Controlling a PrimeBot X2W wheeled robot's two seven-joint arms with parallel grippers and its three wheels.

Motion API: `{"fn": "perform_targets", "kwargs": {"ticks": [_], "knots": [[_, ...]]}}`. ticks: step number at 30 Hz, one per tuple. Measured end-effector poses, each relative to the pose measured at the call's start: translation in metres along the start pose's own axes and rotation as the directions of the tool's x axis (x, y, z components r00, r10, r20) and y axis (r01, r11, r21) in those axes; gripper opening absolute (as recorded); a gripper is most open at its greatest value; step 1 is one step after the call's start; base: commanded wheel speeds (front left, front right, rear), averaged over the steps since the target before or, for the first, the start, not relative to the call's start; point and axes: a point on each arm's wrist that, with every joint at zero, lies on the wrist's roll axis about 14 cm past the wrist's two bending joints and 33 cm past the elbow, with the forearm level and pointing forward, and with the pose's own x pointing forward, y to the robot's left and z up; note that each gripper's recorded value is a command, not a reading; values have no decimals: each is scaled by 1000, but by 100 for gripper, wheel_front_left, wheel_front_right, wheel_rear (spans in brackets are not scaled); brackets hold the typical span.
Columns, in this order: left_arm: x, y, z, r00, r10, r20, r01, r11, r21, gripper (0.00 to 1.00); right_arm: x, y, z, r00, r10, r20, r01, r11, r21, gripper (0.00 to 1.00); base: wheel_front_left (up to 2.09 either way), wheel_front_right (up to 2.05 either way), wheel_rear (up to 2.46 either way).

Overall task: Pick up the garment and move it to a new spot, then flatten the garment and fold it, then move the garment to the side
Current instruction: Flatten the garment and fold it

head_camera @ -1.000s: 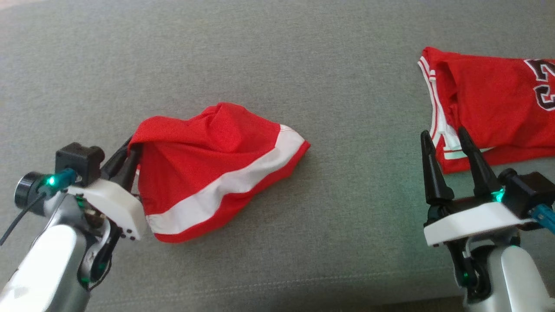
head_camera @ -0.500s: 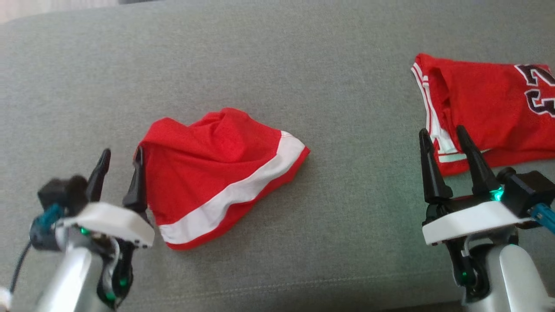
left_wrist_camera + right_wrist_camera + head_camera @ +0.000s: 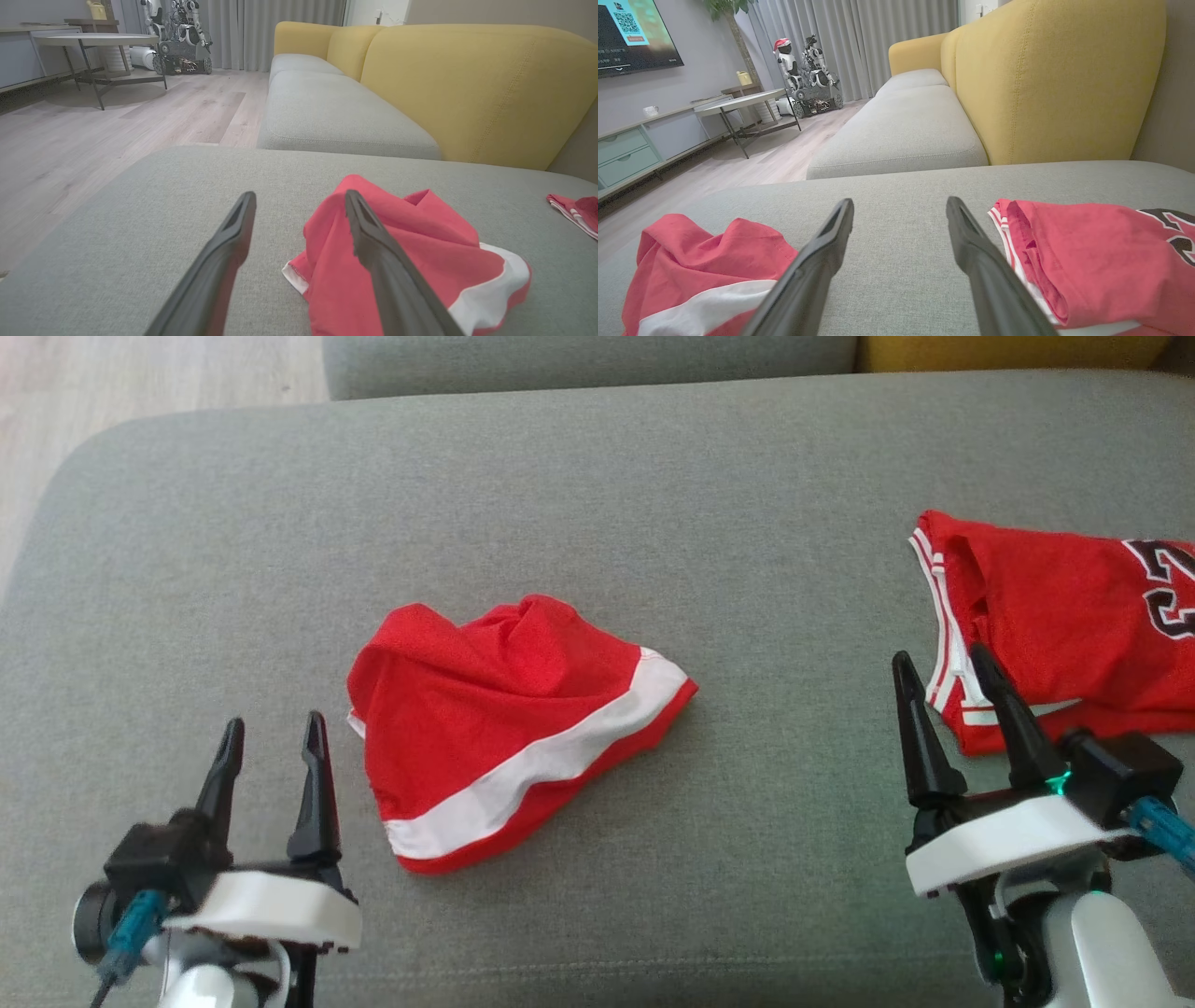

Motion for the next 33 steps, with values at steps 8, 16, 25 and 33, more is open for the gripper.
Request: {"fn": "perform_targets", "kwargs": {"ticks": [8, 16, 25, 33], "knots": [[-6, 2, 1, 1000, 10, -1, -10, 1000, -3, 100, 1, 4, -2, 1000, 13, -10, -13, 1000, 0, 100, 0, 0, 0], [-6, 0, -1, 1000, 2, -6, -2, 1000, -5, 100, 2, 4, -2, 1000, 12, -14, -12, 1000, 0, 100, 0, 0, 0], [2, -2, 0, 1000, -5, 1, 5, 1000, -10, 100, 25, 25, -25, 989, 114, -93, -115, 993, -5, 100, 0, 0, 0], [13, 6, -1, 1000, 15, 5, -15, 1000, -12, 100, 76, 124, -50, 870, 444, -214, -458, 889, -16, 100, 0, 0, 0]]}}
